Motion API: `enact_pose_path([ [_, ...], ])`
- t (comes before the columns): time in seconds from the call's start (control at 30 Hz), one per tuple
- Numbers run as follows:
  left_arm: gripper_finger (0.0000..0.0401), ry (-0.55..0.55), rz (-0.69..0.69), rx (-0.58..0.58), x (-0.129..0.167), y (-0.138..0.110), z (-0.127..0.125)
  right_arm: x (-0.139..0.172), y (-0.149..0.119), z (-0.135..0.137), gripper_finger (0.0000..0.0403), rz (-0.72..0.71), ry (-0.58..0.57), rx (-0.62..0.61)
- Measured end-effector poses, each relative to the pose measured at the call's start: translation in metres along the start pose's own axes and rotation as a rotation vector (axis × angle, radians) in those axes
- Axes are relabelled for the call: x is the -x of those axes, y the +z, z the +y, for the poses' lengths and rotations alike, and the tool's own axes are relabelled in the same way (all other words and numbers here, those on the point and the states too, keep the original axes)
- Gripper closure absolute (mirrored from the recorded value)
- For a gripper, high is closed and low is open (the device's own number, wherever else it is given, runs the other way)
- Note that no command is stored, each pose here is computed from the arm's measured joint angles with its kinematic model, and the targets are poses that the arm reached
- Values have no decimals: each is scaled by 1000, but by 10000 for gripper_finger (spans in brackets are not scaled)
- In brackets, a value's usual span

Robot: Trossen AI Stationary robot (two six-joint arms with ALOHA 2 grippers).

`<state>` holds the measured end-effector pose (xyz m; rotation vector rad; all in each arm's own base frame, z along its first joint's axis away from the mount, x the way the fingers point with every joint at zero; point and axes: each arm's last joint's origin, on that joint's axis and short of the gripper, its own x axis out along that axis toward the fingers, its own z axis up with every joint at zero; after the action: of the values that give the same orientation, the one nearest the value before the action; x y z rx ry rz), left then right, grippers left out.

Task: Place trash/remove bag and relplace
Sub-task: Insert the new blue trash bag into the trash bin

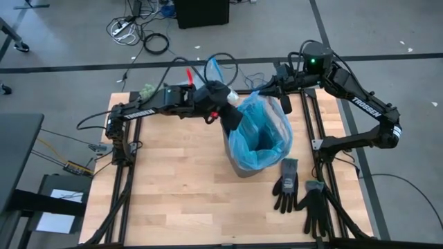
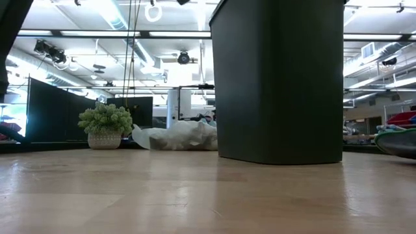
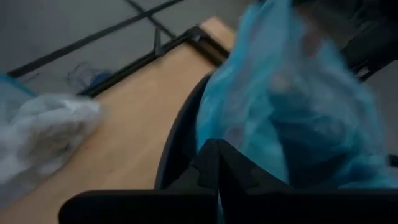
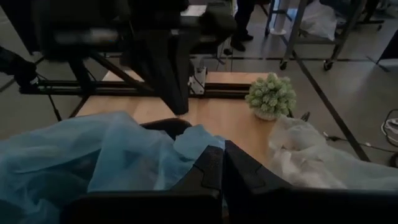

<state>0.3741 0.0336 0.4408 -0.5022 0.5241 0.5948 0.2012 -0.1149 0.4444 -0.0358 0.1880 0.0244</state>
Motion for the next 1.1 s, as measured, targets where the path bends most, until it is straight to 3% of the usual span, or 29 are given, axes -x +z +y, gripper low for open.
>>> enact_pose_path([
  [0.2, 355, -59, -84, -45, 7, 10, -7, 0, 5, -1, 403, -44, -6, -17],
  [0.5, 198, -71, -77, -72, -4, 7, -11, 0, 8, -1, 403, -71, -8, -38],
  [0.67, 146, -55, -52, -82, -11, 4, -10, 1, 11, -1, 403, -100, 18, -53],
  [0.83, 147, -2, -23, -80, -20, 0, -8, 2, 13, 1, 403, -122, 44, -60],
  [1.1, 224, 25, -35, -63, -16, 1, -5, 3, 10, 2, 403, -88, 48, -81],
])
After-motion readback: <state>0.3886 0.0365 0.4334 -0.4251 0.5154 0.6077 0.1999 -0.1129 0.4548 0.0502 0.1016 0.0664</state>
